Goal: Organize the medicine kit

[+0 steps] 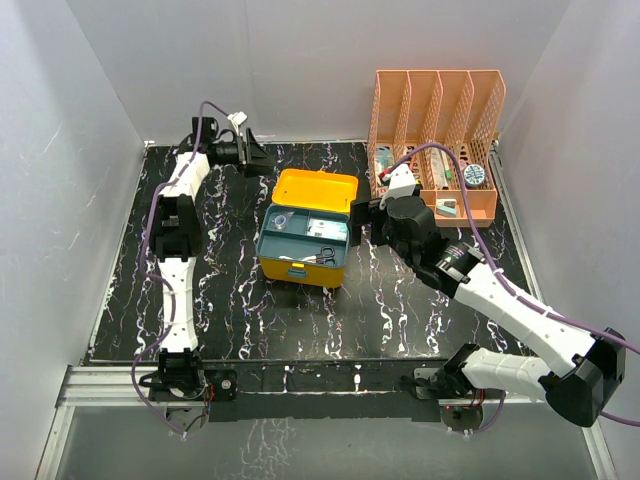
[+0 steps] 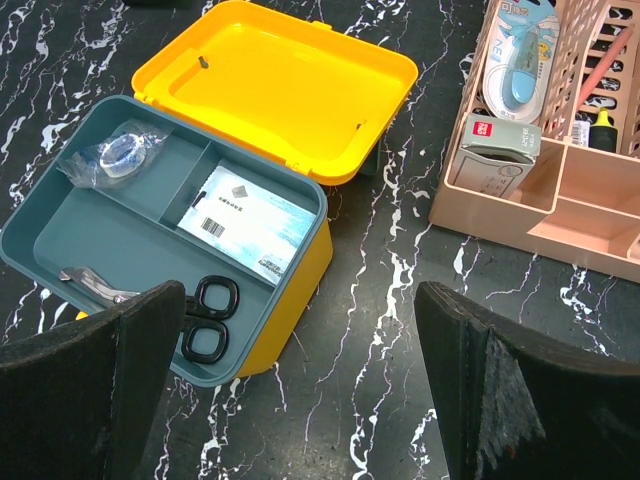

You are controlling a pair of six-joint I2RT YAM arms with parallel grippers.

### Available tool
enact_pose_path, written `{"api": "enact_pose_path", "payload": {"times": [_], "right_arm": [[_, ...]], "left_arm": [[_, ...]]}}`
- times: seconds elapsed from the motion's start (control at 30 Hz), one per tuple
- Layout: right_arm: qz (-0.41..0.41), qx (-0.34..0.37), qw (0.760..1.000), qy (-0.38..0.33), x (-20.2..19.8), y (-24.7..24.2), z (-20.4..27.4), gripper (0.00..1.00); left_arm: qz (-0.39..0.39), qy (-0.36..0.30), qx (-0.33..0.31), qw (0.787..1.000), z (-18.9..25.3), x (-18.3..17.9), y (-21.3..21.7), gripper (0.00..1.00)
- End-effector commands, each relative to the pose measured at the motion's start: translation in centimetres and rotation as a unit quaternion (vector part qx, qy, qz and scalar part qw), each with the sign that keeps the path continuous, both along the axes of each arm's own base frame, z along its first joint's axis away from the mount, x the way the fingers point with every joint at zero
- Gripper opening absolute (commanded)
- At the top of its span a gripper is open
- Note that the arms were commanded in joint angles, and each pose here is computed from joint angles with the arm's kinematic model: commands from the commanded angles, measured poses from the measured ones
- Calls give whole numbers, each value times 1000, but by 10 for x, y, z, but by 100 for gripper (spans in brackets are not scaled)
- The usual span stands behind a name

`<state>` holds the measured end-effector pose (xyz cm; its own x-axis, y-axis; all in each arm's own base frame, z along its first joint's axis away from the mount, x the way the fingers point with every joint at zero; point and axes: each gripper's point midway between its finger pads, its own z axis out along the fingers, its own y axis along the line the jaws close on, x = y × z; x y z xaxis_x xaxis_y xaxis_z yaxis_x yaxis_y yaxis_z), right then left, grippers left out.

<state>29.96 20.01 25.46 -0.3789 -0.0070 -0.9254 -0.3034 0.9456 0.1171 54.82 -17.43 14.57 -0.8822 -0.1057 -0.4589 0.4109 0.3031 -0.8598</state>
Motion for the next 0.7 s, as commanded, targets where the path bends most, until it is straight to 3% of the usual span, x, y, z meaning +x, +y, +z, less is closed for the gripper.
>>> {"api": "enact_pose_path", "payload": {"times": [0.0, 0.23, 0.43, 0.47, 0.67], "right_arm": [[-12, 15, 1000, -19, -2, -7, 14, 98], [-15, 15, 1000, -17, -3, -8, 12, 98], [-18, 15, 1000, -15, -4, -10, 8, 99], [-18, 15, 1000, -15, -5, -11, 8, 98], [-20, 14, 1000, -14, -7, -13, 4, 98]], "left_arm": [[-8, 44, -2, 999, -21, -6, -8, 71], [-32, 58, -33, 997, -20, -9, -25, 72], [-84, 56, -112, 989, 5, -22, -42, 69], [-92, 90, -126, 984, 12, -27, -43, 69], [-137, 80, -125, 979, 18, -46, -52, 68]]}}
